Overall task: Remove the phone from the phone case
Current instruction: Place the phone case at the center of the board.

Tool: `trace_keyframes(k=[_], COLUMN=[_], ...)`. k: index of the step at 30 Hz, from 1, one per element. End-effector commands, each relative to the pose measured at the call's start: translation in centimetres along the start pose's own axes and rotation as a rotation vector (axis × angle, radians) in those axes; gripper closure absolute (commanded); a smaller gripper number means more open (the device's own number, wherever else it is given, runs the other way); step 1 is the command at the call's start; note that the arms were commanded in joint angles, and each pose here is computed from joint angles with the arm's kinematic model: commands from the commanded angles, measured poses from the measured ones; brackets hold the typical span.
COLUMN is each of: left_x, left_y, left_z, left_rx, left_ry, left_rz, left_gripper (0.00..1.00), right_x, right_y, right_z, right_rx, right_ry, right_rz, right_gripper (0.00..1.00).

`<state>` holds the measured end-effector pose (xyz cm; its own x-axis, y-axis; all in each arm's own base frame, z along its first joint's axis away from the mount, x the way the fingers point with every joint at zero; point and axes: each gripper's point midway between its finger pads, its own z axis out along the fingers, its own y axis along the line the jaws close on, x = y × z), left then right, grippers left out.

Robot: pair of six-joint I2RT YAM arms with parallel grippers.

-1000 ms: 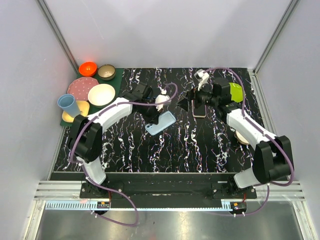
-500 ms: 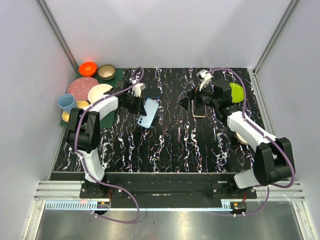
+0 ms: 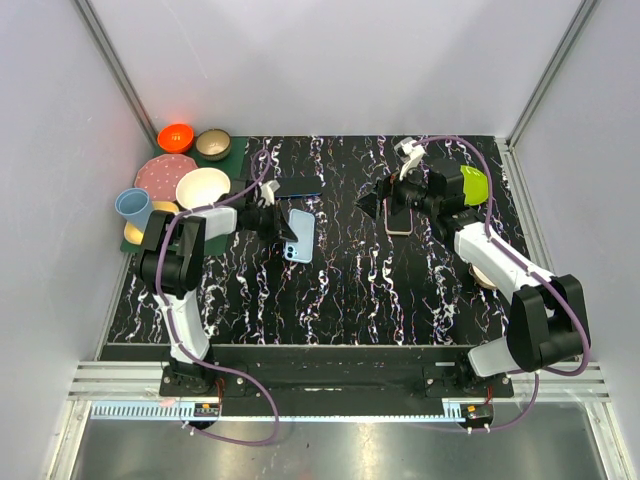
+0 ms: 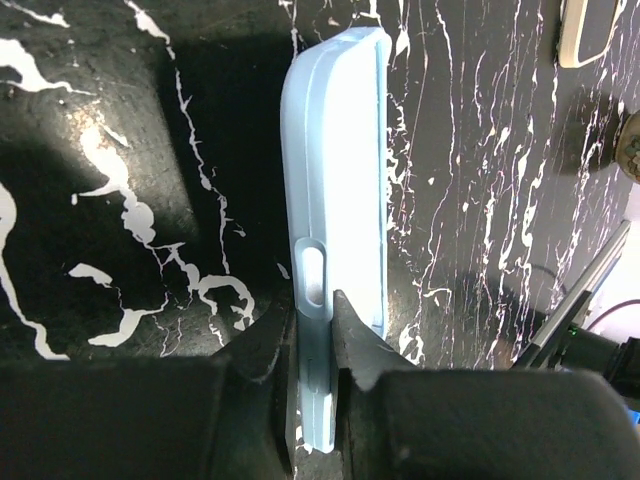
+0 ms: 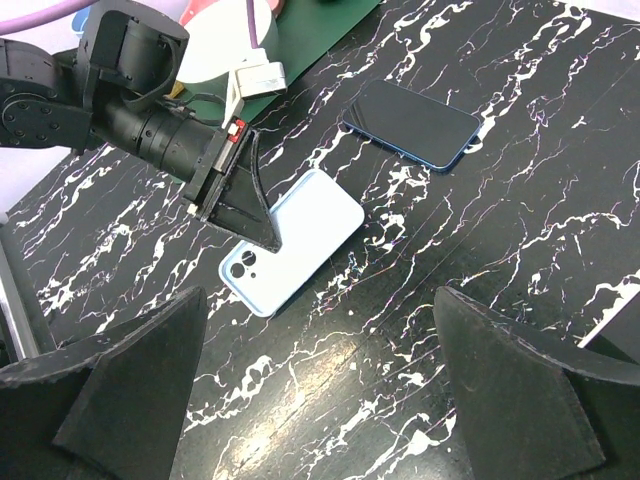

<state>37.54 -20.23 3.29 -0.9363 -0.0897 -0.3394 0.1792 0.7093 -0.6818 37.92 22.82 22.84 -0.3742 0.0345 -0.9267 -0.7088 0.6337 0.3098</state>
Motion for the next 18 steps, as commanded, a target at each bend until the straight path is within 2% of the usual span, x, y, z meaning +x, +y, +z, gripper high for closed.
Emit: trace_keyframes(k=[1, 3, 7, 8, 10, 18], left_x=[-1.8, -1.6, -1.4, -1.4, -1.5, -1.8], left_y=[0.9, 1.5, 2.0, 2.1, 2.1, 1.9], left_z=[0.0, 0.3, 0.2, 0.1, -0.2, -1.3], left_rx=[-0.045, -0.056, -0.083, -0.089, -0.098, -0.127], left_ry=[-0.073, -0.066, -0.070, -0.071, -0.086, -0.133], left_rz=[-0.029, -0.042, -0.043, -0.044, -0.037, -0.023], left_gripper=[0.91, 0.87, 0.74, 0.68, 0.64, 0.59], right_x=[-1.5, -1.5, -1.5, -1.5, -1.6, -1.9], right_y=[0.3, 0.3, 0.4, 0.4, 0.5, 0.5], right_z=[-0.2, -0.2, -0.2, -0.2, -0.3, -0.4], right_rx=[-0.009, -0.011, -0.013, -0.013, -0.015, -0.013], right_ry=[-0.054, -0.057, -0.056, -0.057, -0.058, -0.068], right_rz=[-0.028, -0.028, -0.026, -0.030, -0.030, -0.037], right_gripper=[0.00, 0.00, 0.00, 0.00, 0.00, 0.00])
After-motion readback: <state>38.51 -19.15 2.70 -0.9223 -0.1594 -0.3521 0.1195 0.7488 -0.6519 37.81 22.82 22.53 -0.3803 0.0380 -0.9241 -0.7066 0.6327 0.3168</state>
